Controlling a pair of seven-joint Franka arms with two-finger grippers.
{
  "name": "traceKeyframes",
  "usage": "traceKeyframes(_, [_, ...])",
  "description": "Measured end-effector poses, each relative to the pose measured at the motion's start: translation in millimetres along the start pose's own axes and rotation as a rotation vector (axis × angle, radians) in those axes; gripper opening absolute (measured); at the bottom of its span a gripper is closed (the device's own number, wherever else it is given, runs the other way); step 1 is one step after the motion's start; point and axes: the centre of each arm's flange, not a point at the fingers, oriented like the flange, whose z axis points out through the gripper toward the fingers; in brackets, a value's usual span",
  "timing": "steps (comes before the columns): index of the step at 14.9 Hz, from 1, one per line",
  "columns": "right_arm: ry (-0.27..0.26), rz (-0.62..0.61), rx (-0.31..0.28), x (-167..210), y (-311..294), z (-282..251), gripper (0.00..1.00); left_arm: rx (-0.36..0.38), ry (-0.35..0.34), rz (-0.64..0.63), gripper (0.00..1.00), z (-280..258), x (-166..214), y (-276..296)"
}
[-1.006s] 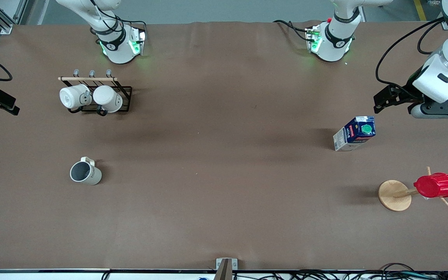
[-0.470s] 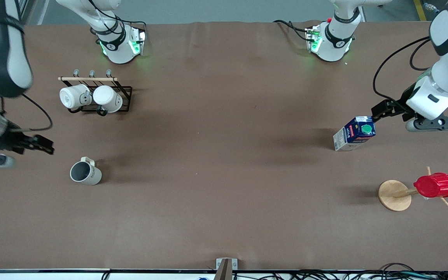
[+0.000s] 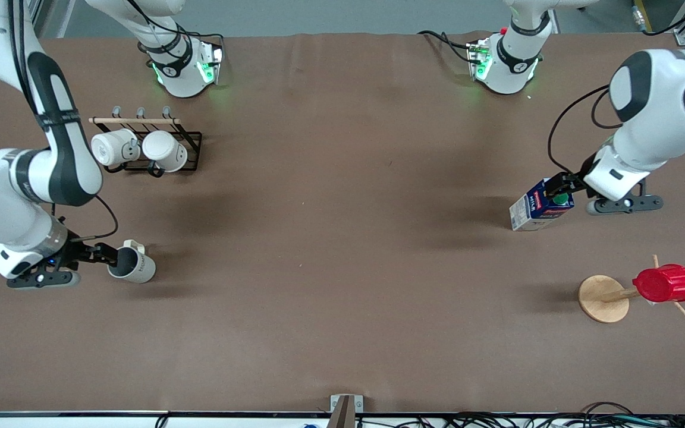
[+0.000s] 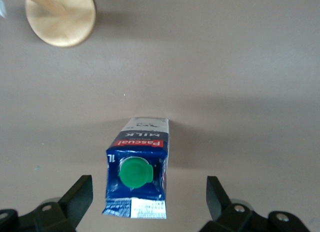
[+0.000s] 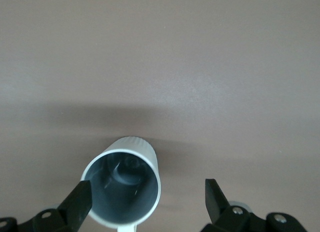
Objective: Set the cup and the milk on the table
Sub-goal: 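Grasp the white mug with the right gripper while the left gripper grasps the milk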
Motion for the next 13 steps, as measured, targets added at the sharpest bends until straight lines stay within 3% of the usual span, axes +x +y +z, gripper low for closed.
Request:
traceKeyframes(5, [-0.035, -0.048, -0.031, -5, 3, 38, 1.00, 0.001, -0.010, -0.032, 1.00, 37, -15, -20])
traceKeyframes(7, [-0.023, -0.054, -0.032, -8, 1, 49, 0.96, 0.002, -0.010, -0.034, 1.00, 43, -18, -21])
traceKeyframes(8, [-0.014, -0.057, -0.032, -11, -1, 55, 0.92, 0.002, -0.013, -0.033, 1.00, 45, -20, -21])
traceKeyframes(13, [-0.017, -0.057, -0.030, -16, -3, 65, 0.39, 0.004, -0.028, -0.030, 1.00, 52, -25, -20])
